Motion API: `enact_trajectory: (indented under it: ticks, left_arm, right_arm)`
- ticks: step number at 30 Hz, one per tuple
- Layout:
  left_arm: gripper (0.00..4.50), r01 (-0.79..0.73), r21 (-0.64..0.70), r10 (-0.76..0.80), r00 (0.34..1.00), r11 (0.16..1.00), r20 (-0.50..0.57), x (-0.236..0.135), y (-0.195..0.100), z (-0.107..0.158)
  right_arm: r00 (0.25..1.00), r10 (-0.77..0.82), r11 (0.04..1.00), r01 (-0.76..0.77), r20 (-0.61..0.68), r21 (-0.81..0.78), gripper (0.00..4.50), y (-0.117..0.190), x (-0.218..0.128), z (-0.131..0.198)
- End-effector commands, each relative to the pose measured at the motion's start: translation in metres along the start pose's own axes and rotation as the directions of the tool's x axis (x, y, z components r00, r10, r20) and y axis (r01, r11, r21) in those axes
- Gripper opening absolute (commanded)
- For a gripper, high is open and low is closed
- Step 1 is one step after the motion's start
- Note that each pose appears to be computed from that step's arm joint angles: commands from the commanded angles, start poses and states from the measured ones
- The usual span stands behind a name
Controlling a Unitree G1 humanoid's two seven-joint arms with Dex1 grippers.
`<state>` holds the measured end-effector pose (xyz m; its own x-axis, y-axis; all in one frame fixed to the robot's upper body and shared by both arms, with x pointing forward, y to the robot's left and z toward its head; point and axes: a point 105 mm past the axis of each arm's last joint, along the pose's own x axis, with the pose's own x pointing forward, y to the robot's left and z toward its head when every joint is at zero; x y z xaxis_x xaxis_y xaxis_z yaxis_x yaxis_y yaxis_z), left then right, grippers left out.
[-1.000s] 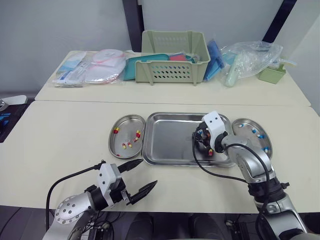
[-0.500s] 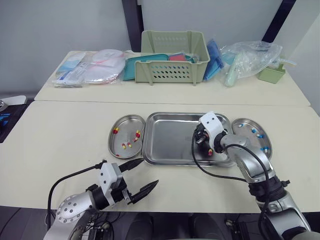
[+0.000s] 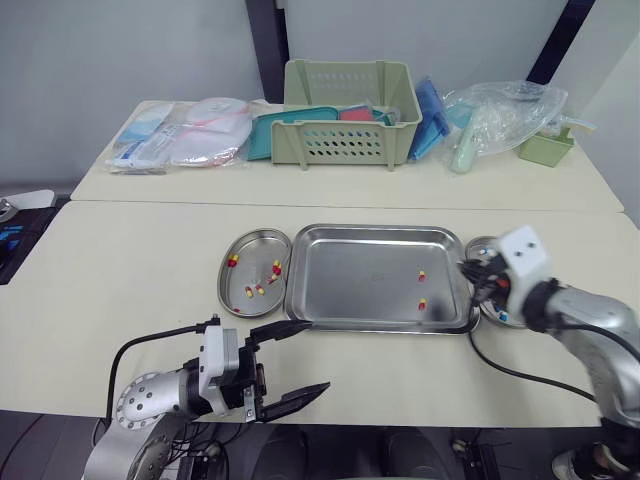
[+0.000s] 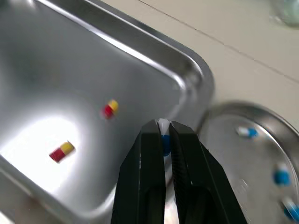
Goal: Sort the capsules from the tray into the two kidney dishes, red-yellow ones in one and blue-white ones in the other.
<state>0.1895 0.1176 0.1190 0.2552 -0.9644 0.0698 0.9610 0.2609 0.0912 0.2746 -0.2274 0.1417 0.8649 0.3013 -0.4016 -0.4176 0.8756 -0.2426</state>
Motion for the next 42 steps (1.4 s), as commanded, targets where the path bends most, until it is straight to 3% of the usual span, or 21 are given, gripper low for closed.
enact_trajectory:
  ticks: [1, 8, 20, 24, 28, 32, 37, 42]
  left_arm:
    - [4.50, 0.026, 0.027, -0.027, 0.999, 0.999, 0.036, 0.003, -0.001, 0.005]
    - [4.50, 0.024, 0.054, -0.027, 0.998, 0.998, 0.051, 0.006, 0.003, 0.005]
    - [4.50, 0.002, 0.071, -0.005, 0.999, 0.997, 0.047, 0.003, 0.007, 0.004]
    - [4.50, -0.031, 0.058, 0.029, 0.999, 0.998, 0.043, 0.001, 0.010, 0.007]
    - [4.50, -0.108, 0.054, 0.108, 0.994, 0.993, 0.004, -0.009, 0.017, 0.007]
    - [4.50, -0.285, 0.045, 0.289, 0.949, 0.957, -0.126, -0.041, 0.037, 0.005]
    - [4.50, -0.459, 0.096, 0.467, 0.844, 0.883, -0.264, -0.108, 0.066, 0.009]
    - [4.50, -0.577, 0.171, 0.594, 0.710, 0.798, -0.379, -0.180, 0.082, 0.015]
  right_arm:
    - [0.998, -0.067, 0.998, 0.067, 0.009, 0.010, 0.03, -0.015, -0.020, 0.000]
    - [0.986, -0.163, 0.984, 0.165, -0.042, 0.062, 0.03, -0.029, -0.021, -0.018]
    - [0.982, -0.191, 0.979, 0.191, -0.003, 0.072, 3.22, -0.037, -0.021, -0.015]
    - [0.983, -0.183, 0.983, 0.183, 0.014, 0.014, 4.49, -0.042, -0.023, -0.011]
    - [0.989, -0.143, 0.988, 0.146, 0.038, -0.059, 4.49, -0.041, -0.028, -0.010]
    - [0.995, -0.065, 0.976, 0.078, 0.070, -0.204, 4.49, -0.042, -0.045, -0.012]
    - [0.998, 0.060, 0.974, -0.056, 0.009, -0.221, 4.49, -0.055, -0.070, -0.029]
    - [0.979, 0.149, 0.946, -0.182, -0.140, -0.268, 4.49, -0.068, -0.096, -0.058]
